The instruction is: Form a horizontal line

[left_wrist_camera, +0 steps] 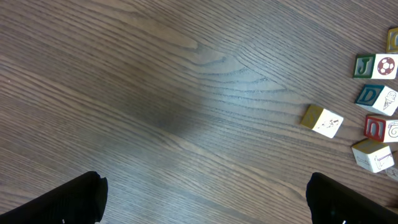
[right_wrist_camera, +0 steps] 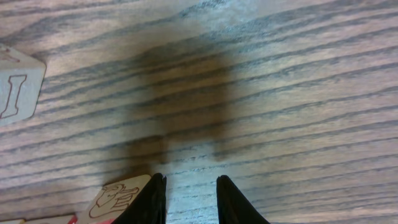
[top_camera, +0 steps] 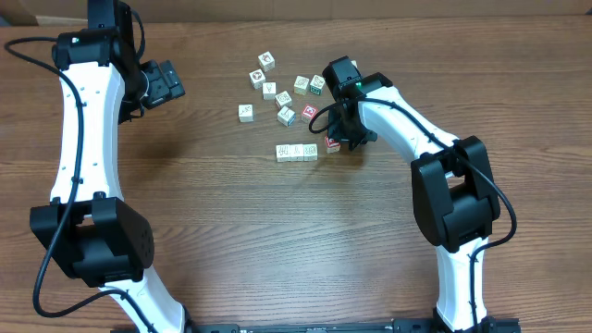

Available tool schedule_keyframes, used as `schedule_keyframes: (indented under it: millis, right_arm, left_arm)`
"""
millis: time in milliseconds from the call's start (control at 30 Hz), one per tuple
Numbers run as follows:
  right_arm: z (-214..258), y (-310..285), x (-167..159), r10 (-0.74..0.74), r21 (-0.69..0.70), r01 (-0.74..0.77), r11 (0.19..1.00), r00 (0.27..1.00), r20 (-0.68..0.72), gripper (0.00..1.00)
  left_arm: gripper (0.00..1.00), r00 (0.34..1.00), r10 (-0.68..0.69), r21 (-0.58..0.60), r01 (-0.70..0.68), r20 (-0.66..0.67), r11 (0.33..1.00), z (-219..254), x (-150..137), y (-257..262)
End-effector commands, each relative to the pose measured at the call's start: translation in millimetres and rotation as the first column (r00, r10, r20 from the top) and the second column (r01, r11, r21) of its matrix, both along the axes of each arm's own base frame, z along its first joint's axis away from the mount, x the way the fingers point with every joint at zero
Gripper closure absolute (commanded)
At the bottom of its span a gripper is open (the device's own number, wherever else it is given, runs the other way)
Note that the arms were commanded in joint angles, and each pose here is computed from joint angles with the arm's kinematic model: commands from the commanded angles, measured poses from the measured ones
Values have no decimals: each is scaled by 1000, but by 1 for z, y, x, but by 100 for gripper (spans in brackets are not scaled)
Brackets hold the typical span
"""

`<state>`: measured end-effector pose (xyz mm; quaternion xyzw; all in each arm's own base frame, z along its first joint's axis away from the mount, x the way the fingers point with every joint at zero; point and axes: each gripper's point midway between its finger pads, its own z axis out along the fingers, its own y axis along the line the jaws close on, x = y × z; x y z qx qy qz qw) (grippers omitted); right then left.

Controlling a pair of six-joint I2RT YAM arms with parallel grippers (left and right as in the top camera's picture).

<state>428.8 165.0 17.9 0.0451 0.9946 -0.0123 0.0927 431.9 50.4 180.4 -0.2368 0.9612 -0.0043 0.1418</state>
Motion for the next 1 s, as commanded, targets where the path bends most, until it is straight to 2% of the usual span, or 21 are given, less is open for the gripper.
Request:
schedule_keyframes:
  millis: [0,600,833,967]
  right_arm:
    - [14,3,0,6,32,-7,999,1000,17,76]
    - [13,6,-6,11,47,-11,999,1000,-9,76]
    - [20,0,24,-8,-3,9,1000,992,127,76]
    - [25,4,37,-13,15,10,1000,983,181,76]
  left_arm:
    - [0,1000,-8,-5,8,13,1000,4,2,-6]
    - [0,1000,-8,-5,8,13,1000,4,2,-6]
    - [0,1000,-8,-5,8,13,1000,4,2,-6]
    - [0,1000,-8,-5,8,13,1000,4,2,-6]
